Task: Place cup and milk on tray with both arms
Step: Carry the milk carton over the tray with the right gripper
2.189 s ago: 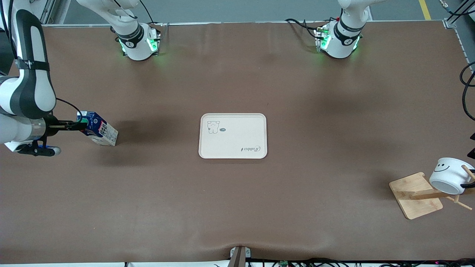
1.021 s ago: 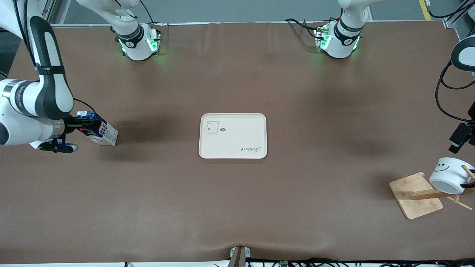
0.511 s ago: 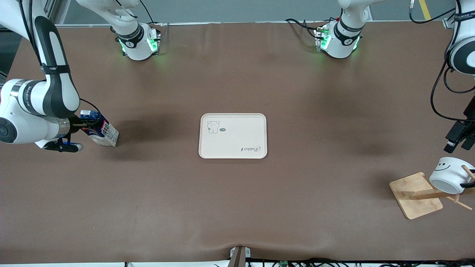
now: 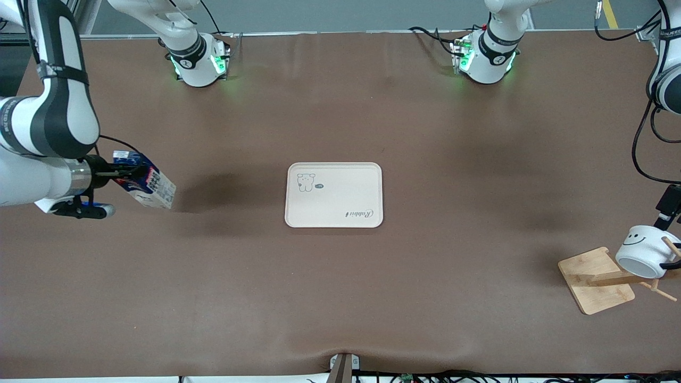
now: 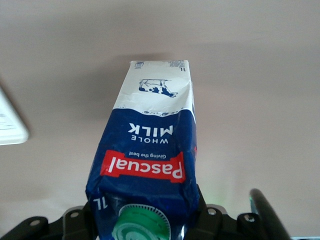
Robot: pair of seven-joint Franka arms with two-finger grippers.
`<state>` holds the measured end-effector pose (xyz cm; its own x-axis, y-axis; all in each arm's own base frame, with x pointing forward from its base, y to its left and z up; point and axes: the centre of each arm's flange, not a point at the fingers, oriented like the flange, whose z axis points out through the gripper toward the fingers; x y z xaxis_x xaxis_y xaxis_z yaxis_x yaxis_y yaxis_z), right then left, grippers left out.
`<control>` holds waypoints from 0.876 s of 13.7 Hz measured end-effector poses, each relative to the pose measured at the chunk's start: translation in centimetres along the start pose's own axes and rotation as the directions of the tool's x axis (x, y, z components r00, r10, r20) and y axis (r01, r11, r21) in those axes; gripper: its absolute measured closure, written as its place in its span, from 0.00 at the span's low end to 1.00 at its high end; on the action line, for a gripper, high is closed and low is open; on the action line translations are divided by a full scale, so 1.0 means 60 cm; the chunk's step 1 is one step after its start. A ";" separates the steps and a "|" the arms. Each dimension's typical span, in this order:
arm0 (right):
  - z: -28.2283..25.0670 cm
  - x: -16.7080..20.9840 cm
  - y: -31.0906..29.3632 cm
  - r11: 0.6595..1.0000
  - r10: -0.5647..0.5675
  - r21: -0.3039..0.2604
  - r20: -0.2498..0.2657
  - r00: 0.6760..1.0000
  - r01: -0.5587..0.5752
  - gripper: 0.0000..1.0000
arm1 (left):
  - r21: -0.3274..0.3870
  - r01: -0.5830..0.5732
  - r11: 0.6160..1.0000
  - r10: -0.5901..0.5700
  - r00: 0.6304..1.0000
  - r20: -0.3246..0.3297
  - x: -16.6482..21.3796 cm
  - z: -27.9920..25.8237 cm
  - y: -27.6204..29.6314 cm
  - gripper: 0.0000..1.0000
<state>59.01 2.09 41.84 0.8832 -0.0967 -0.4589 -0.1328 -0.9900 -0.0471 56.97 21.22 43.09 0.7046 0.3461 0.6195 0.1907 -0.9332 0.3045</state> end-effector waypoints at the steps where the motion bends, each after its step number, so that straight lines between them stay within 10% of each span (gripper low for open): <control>1: 0.002 -0.005 -0.040 1.000 0.016 0.006 0.001 1.000 -0.016 0.30 | -0.004 0.004 1.000 -0.004 1.000 0.000 -0.001 0.006 -0.001 0.18; 12: 0.109 -0.084 -0.492 0.985 0.130 0.094 0.125 0.984 -0.142 0.30 | -0.042 -0.017 0.999 0.017 1.000 -0.001 0.000 0.031 0.026 0.43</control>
<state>55.50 32.48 39.73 0.7953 -0.2112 -0.5682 -0.2991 -0.9520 -0.0648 58.51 19.58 42.23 0.7073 0.3302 0.6251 0.1499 -0.9342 0.3238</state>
